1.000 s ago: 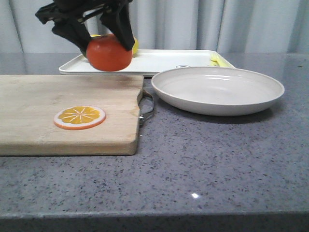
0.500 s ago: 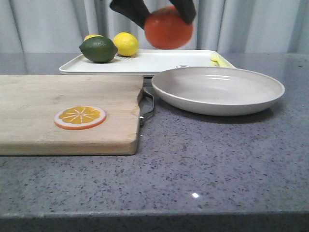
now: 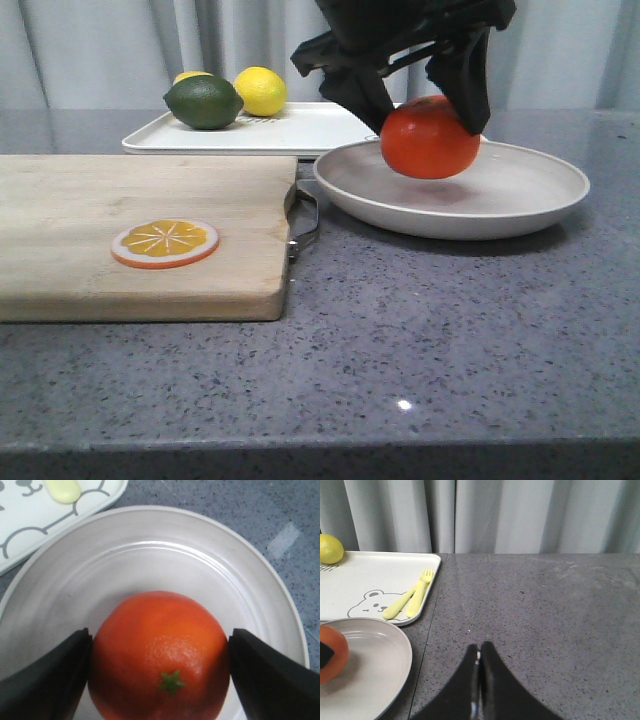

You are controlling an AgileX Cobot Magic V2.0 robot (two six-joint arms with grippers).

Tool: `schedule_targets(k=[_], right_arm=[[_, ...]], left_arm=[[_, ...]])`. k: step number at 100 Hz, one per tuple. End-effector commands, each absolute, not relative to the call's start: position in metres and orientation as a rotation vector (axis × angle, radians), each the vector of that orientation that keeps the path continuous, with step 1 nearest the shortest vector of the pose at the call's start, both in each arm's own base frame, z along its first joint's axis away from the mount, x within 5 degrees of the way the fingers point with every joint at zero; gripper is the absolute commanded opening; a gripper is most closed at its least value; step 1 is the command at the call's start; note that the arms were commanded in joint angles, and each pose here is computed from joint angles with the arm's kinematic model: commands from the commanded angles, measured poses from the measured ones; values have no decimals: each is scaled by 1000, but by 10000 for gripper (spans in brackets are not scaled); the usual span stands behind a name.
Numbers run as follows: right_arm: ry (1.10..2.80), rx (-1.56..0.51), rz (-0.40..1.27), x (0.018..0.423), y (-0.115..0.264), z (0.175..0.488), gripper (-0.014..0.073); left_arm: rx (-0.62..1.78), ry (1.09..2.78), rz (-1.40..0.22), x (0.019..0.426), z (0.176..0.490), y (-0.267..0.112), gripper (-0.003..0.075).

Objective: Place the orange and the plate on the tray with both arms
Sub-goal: 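Lift the orange with the left gripper and lower it onto the white plate, then open the left gripper and raise it away from the orange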

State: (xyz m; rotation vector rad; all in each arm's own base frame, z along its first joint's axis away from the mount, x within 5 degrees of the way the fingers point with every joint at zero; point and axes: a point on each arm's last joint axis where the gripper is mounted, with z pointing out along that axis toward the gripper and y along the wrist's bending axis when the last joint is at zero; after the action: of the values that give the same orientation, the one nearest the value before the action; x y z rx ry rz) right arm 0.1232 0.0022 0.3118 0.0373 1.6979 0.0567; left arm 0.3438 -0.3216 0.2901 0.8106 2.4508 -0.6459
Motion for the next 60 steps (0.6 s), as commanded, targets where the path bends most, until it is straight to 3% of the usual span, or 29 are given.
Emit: schedule_targets(k=[1,50,60], right_arm=[[1581,18,52,125,3,331,-66],[1573,18,52,125,3,331,-66],[1573,18,52,125,3,331,-66]], left_arm=[[772,2329,-715,338,328,-321,405],[781,2317,-677,342,325,-320,414],[781,2317,-677,342,325,-320,470]])
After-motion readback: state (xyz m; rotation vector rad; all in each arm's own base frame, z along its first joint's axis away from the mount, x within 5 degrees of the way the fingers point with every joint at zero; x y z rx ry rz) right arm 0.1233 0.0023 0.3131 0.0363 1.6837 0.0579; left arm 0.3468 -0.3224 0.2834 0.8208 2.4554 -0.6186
